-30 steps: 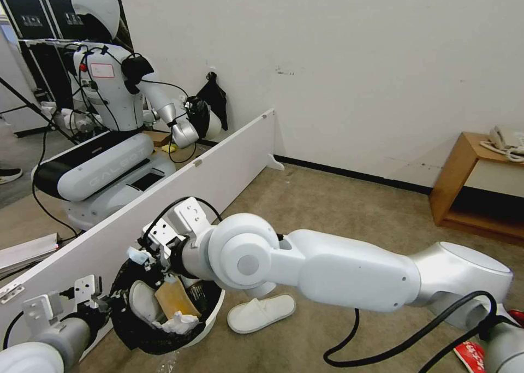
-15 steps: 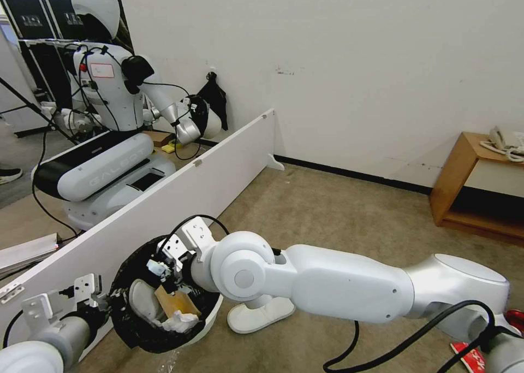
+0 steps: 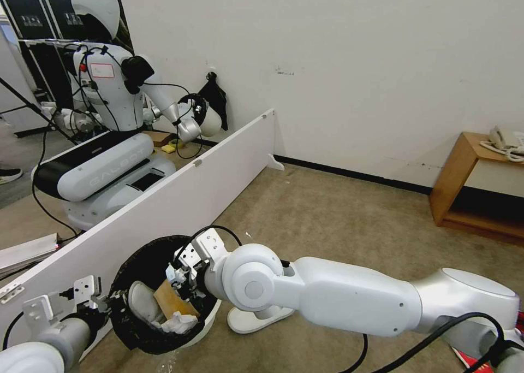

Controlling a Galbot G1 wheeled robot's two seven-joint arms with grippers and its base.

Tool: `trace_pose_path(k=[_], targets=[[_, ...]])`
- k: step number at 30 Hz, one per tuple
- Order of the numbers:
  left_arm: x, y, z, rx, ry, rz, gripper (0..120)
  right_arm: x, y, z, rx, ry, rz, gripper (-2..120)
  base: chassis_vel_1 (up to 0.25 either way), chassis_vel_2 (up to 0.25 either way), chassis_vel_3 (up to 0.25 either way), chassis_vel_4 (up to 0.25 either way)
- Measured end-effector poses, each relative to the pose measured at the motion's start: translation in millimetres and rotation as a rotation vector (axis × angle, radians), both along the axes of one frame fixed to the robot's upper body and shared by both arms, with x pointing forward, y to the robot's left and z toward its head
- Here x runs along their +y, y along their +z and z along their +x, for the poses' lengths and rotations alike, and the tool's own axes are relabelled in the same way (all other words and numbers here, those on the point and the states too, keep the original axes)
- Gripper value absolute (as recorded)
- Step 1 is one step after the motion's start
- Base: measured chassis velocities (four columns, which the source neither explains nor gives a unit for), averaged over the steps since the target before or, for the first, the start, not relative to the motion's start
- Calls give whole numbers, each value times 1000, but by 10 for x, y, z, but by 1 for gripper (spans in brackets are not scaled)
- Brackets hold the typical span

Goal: Pick up the trash bin, then pick up the garbage from the floor and place it into the trash bin.

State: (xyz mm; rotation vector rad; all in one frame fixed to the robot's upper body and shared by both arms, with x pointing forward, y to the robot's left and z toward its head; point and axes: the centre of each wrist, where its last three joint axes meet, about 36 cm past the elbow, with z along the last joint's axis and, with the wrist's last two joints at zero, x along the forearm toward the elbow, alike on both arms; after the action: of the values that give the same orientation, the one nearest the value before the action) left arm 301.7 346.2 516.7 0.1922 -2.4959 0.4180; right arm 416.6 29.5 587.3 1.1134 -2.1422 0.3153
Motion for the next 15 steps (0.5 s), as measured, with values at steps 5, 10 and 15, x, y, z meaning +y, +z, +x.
trace_pose_path(k=[5, 10, 15], targets=[[12, -13, 7, 3, 3, 1, 1, -31, 79, 7, -17, -5, 18, 63, 0, 0, 0, 0], [26, -28, 14, 7, 7, 3, 1, -80, 184, -7, -36, -7, 42, 77, 0, 0, 0, 0], [29, -37, 21, 7, 10, 3, 1, -109, 284, -20, -66, -8, 62, 97, 0, 0, 0, 0]])
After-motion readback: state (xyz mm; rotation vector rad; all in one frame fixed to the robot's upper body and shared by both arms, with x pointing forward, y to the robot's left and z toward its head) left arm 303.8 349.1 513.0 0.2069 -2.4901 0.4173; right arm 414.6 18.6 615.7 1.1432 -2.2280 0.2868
